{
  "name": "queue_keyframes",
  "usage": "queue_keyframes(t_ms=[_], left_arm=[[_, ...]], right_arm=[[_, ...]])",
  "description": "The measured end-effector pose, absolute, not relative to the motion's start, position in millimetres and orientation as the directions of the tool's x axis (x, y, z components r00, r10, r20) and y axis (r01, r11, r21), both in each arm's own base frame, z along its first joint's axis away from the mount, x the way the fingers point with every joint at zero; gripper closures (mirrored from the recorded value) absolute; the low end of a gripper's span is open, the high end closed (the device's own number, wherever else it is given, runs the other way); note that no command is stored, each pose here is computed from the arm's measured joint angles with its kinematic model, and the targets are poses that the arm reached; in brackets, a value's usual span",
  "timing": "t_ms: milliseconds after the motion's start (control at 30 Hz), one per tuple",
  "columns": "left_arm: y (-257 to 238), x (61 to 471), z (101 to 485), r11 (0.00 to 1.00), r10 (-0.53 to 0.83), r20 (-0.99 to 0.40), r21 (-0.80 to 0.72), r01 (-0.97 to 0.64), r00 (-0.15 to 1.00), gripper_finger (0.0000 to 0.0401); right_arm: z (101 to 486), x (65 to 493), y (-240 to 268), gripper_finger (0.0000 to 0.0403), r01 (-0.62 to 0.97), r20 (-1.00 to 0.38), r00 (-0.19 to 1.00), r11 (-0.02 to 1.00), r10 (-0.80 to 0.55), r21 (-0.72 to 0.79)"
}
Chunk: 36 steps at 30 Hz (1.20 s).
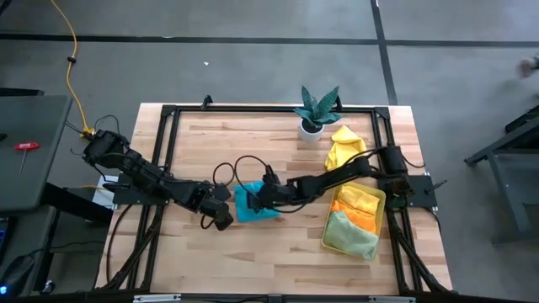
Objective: Fold microfiber towels
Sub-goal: Fold the blue microfiber cloth
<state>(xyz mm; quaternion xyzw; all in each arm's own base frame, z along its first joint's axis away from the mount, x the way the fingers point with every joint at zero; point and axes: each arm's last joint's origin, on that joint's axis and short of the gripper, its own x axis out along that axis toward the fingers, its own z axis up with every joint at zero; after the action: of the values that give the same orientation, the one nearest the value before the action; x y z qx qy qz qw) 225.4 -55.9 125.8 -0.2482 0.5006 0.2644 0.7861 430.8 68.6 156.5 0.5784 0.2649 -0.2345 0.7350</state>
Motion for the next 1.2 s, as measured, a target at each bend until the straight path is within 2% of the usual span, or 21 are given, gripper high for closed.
queue_keyframes(t_ms=[267, 567, 667, 933, 1067, 1200], left_arm=[[-55.3, 226.7, 126.6, 0.734, 0.196, -0.905, -0.119, -0.669, 0.377, 0.0401], [-55.2, 226.7, 126.6, 0.734, 0.199, -0.904, -0.117, -0.669, 0.377, 0.0401], [-55.2, 226.7, 126.6, 0.736, 0.199, -0.905, -0.116, -0.667, 0.377, 0.0401], [-53.5, 220.0, 128.9, 0.763, 0.205, -0.921, -0.062, -0.644, 0.332, 0.0401], [-50.0, 207.6, 142.3, 0.792, 0.213, -0.928, -0.019, -0.611, 0.305, 0.0401], [-46.5, 197.0, 165.6, 0.829, 0.211, -0.901, -0.040, -0.557, 0.379, 0.0401]], right_arm=[[146.7, 439.1, 70.0, 0.0403, 0.608, -0.613, 0.789, 0.182, -0.032, 0.773], [148.7, 440.8, 68.2, 0.0397, 0.588, -0.596, 0.803, 0.195, -0.022, 0.785], [149.9, 442.1, 66.6, 0.0365, 0.569, -0.585, 0.811, 0.223, 0.005, 0.791], [153.7, 439.8, 50.0, 0.0234, 0.577, -0.621, 0.782, 0.325, 0.044, 0.749], [172.3, 425.6, 34.1, 0.0214, 0.635, -0.696, 0.718, 0.403, 0.007, 0.659], [183.4, 403.8, 23.6, 0.0212, 0.754, -0.807, 0.587, 0.404, -0.060, 0.519]])
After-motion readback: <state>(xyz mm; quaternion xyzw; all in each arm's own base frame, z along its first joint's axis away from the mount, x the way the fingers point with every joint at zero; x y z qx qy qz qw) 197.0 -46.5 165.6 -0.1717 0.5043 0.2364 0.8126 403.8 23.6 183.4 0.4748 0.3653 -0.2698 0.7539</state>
